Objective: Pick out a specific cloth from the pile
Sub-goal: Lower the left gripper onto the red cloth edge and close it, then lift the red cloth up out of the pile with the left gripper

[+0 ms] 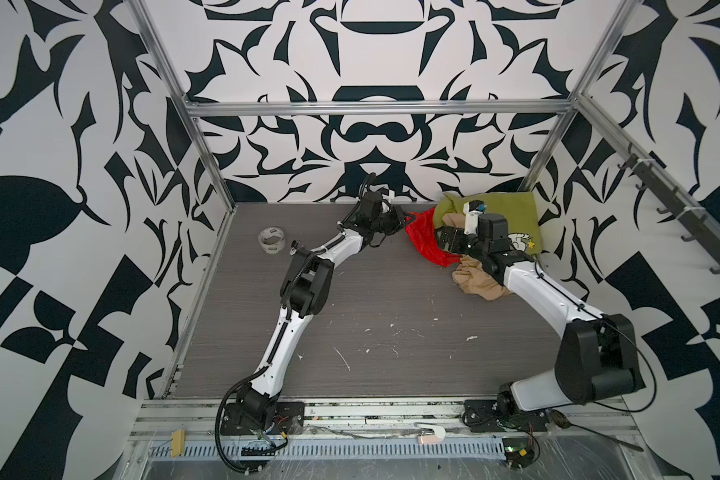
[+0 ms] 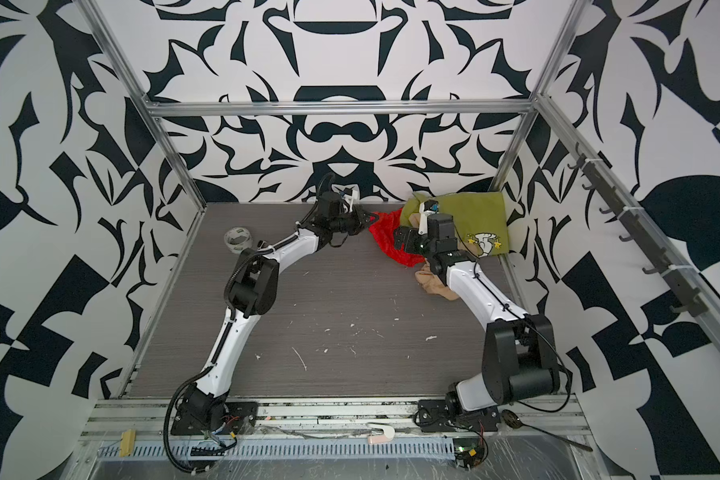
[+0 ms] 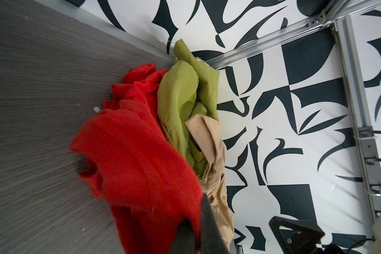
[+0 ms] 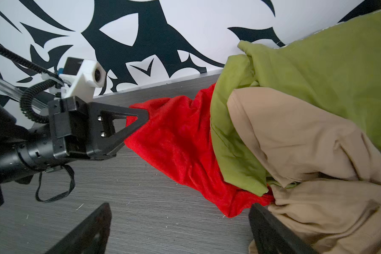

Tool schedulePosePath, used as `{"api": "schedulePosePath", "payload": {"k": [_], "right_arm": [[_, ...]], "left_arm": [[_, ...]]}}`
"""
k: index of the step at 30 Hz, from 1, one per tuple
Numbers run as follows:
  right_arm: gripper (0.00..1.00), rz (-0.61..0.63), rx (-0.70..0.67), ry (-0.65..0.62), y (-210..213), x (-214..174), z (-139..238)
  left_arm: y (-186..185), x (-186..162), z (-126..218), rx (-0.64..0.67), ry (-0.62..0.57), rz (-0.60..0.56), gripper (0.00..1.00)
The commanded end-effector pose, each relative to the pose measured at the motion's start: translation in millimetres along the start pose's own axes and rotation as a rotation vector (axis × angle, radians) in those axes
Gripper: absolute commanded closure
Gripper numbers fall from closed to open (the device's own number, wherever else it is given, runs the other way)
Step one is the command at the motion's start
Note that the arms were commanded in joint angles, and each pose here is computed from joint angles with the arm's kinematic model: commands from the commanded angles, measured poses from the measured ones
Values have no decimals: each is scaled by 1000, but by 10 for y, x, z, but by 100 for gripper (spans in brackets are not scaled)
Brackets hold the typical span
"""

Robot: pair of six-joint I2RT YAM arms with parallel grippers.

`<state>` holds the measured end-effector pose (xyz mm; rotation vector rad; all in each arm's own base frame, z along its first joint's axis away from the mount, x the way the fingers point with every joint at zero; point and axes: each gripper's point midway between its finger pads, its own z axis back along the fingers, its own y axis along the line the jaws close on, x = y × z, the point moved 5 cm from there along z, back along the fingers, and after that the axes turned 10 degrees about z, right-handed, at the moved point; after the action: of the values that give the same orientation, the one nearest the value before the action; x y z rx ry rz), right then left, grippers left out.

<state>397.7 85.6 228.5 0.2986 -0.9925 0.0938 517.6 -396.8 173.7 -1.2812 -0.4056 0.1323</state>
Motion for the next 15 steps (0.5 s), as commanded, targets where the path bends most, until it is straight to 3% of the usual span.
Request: {"api": "schedulePosePath", "payload": {"k": [1,15], "right_arm": [[1,39,-14,-35,18,73,93],[1,37,-19,-39,13,65,140]], "left_arm": [[-690,111,172,-129,-34,-74,94],[-1159,76,247,-220,-49,-133,97]]}}
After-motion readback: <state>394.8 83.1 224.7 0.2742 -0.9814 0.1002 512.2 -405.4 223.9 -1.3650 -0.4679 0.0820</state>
